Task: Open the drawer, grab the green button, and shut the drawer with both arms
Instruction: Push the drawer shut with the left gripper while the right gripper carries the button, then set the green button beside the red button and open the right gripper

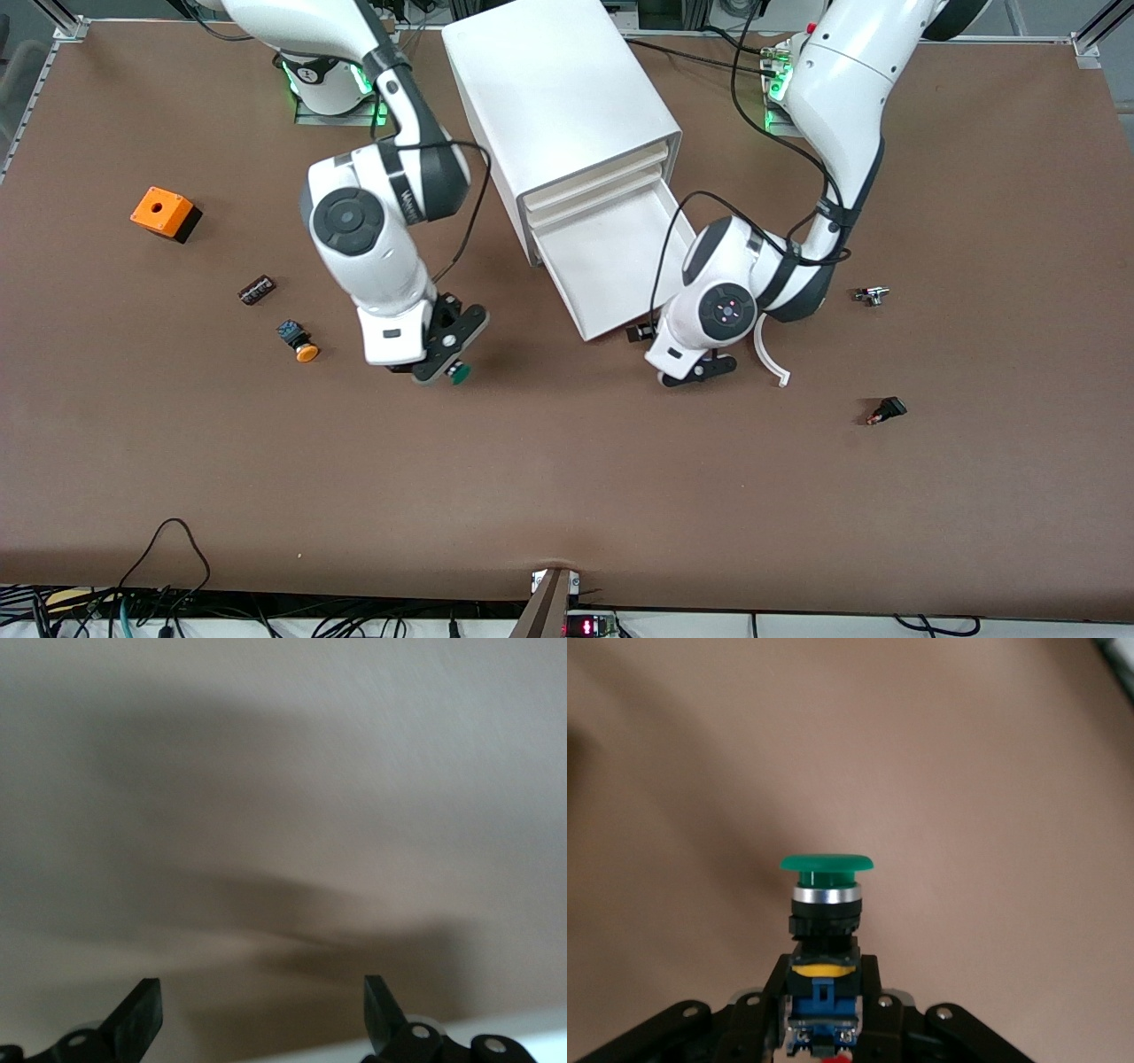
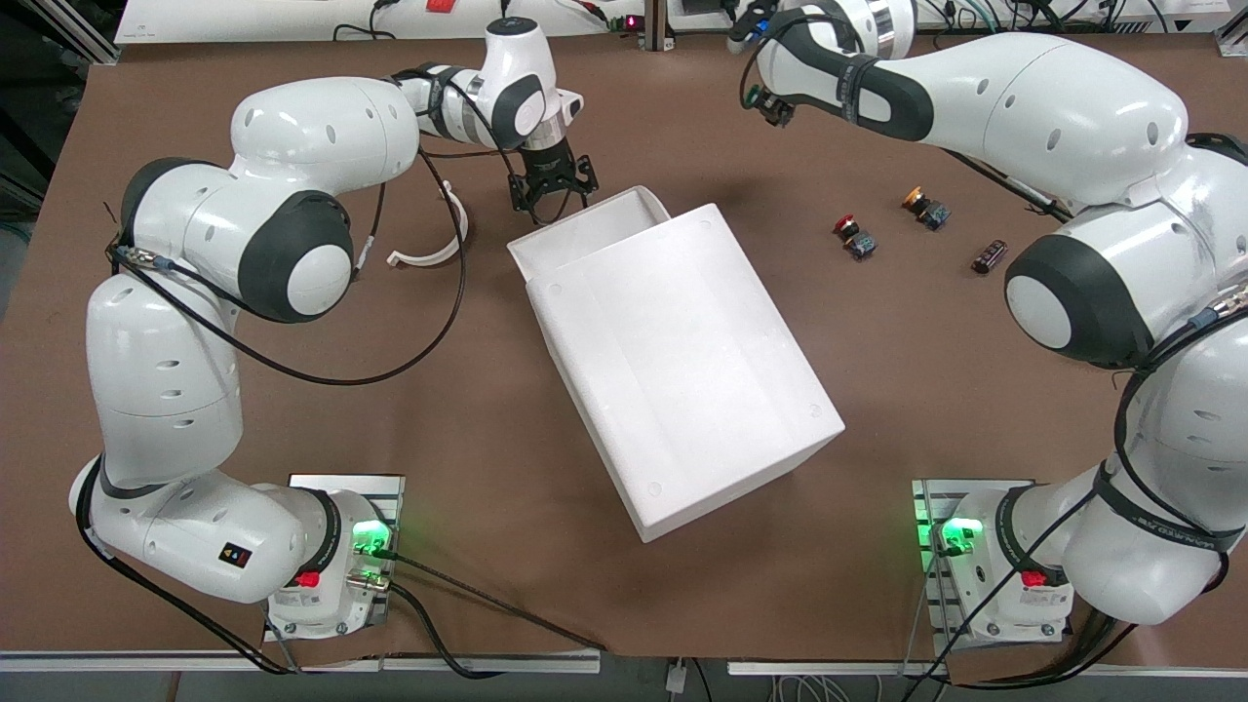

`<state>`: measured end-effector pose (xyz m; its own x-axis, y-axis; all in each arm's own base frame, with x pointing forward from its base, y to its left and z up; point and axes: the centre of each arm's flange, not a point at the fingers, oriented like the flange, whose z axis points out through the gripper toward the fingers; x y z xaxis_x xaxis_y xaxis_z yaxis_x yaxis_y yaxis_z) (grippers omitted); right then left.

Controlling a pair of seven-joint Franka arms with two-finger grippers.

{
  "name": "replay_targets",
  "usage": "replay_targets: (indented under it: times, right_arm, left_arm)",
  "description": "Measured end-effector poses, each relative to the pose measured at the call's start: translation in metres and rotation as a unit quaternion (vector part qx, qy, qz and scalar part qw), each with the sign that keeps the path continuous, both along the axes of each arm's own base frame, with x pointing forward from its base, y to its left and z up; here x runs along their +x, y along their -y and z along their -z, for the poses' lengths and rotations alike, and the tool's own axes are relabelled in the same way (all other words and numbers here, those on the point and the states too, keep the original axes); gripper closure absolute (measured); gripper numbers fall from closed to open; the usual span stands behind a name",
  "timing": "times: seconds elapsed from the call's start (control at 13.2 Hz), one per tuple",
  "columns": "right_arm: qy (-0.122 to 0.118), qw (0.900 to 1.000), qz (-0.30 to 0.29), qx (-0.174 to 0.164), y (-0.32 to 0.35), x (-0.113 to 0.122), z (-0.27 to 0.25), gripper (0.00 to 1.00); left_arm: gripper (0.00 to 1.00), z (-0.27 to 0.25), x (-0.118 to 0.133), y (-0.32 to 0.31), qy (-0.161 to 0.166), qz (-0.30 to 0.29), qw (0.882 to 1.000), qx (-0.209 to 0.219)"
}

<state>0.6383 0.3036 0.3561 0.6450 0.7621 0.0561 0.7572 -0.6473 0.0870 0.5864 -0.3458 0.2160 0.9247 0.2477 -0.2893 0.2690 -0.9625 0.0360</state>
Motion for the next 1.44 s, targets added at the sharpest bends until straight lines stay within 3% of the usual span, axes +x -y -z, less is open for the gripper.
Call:
replay_targets:
  times: [0.15, 0.45, 0.98, 1.28, 1.44]
  right_arm:
    - [-0.015, 1.000, 0.008, -0.010, 0.031, 0.008, 0.022, 0.67]
    - [-0.021, 0.999, -0.027, -0.026, 0.082, 0.028, 0.056, 0.67]
    - [-0.057, 0.997, 0.003, -0.052, 0.147, 0.040, 0.137, 0.67]
    - [-0.008, 0.999, 0.003, -0.049, 0.156, 0.033, 0.170, 0.67]
    - [0.004, 0.999, 0.004, -0.046, 0.157, 0.030, 0.178, 0.53]
  left_arm:
    - [0.00, 0.000, -0.016, 0.009, -0.024, -0.009, 0.999, -0.020]
    - [0.00, 0.004, -0.037, 0.018, -0.054, -0.026, 0.998, -0.034]
    - [0.00, 0.011, -0.078, 0.043, -0.086, -0.002, 0.995, -0.040]
    - [0.00, 0.013, -0.101, 0.060, -0.105, 0.009, 0.993, -0.048]
    - [0.00, 0.015, -0.105, 0.061, -0.109, 0.010, 0.993, -0.049]
